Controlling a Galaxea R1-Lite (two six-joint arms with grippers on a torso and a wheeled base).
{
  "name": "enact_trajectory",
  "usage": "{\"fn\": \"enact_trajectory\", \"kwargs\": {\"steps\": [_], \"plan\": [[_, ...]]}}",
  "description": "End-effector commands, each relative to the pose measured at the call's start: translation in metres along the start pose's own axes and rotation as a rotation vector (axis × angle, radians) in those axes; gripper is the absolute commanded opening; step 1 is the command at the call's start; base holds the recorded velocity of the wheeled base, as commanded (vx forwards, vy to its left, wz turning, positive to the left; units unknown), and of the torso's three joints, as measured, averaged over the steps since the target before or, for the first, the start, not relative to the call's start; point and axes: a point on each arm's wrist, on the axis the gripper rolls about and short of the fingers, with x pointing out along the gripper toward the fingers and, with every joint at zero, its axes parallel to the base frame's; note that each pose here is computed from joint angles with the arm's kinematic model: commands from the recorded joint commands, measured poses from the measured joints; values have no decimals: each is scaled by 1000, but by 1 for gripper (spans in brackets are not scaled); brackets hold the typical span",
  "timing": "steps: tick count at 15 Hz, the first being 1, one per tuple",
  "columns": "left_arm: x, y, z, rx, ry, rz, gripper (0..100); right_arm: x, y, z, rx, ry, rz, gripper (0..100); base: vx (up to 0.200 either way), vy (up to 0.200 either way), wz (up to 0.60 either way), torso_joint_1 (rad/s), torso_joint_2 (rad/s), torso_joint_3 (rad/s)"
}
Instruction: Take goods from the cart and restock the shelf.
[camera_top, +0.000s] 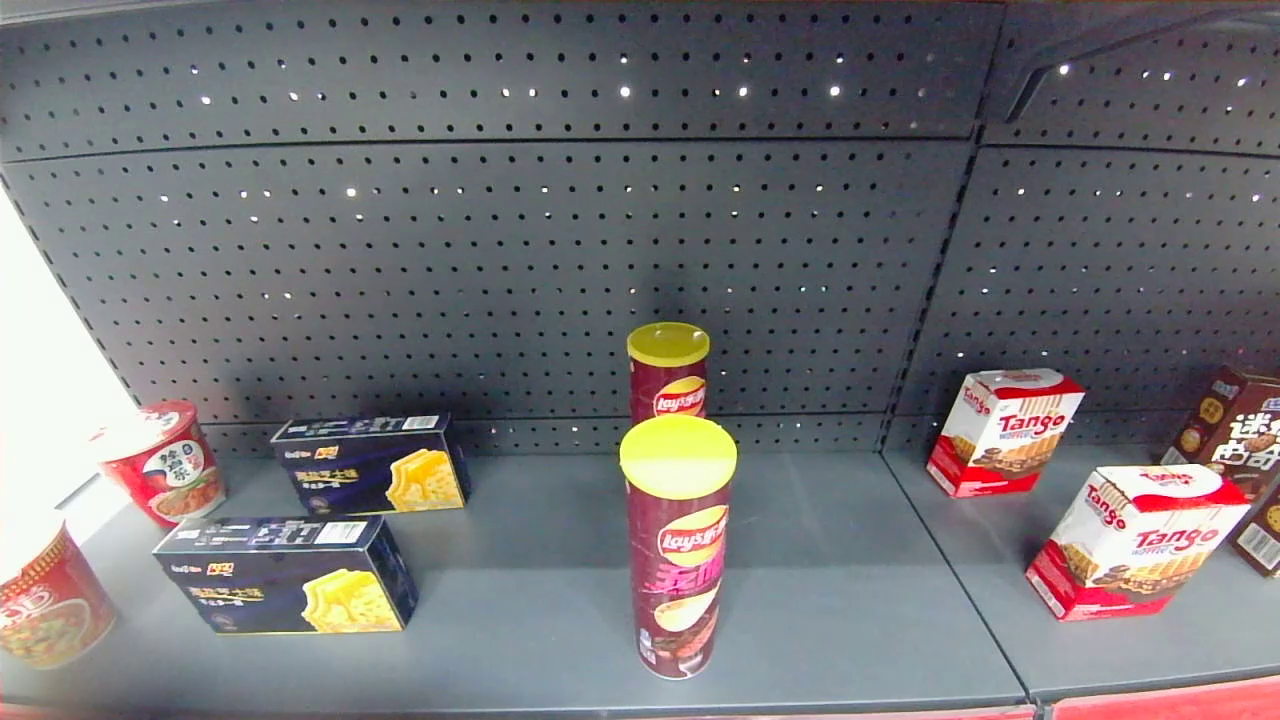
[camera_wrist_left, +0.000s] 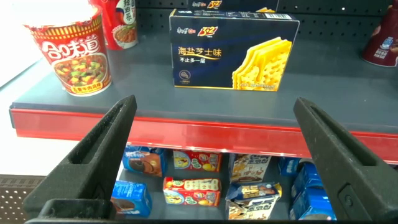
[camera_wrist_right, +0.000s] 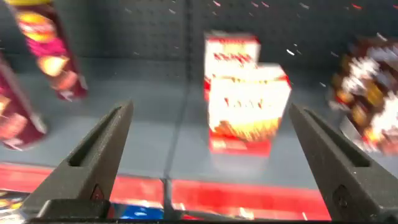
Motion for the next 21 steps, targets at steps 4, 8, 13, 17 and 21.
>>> {"fn": "enact_trajectory", "kwargs": {"steps": [4,8,13,17,21], "plan": [[0,0,0,0,0,1,100,-23,3,-49,27,97,-126,100,0,0,0,0,0,0],[0,0,0,0,0,1,100,-23,3,-49,23,95,-124,100,0,0,0,0,0,0],[0,0,0,0,0,1,100,-22,3,-49,23,97,-124,100,0,0,0,0,0,0],[0,0,0,0,0,1,100,-22,3,-49,21,97,-124,100,0,0,0,0,0,0],[0,0,0,0,0,3,100,-22,3,-49,21,97,-124,100,0,0,0,0,0,0]]}}
